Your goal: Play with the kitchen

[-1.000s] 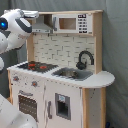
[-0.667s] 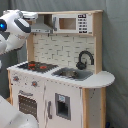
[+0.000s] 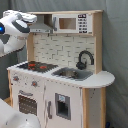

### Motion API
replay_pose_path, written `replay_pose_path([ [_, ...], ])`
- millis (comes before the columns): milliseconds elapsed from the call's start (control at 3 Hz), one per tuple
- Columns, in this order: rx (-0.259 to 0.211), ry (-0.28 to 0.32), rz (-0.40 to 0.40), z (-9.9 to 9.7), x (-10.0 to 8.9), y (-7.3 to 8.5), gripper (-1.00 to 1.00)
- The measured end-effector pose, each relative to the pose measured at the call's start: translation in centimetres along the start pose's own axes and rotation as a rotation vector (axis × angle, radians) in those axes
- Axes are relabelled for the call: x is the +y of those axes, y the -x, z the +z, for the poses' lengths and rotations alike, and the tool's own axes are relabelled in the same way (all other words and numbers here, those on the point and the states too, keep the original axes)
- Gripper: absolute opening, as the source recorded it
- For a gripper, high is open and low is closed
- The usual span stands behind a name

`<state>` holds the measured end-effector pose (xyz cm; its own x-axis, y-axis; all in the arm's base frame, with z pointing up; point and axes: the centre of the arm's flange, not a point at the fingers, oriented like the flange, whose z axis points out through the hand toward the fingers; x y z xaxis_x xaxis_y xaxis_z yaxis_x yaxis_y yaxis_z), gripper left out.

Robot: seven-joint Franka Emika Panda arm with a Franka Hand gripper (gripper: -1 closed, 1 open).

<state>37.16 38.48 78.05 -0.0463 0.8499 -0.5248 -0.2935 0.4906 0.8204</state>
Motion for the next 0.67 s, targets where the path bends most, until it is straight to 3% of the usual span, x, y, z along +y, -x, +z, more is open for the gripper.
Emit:
replay_pose_path([
  [667,-0.094,0.0,0.117,0.85,-0.94,-1.17,1.0],
])
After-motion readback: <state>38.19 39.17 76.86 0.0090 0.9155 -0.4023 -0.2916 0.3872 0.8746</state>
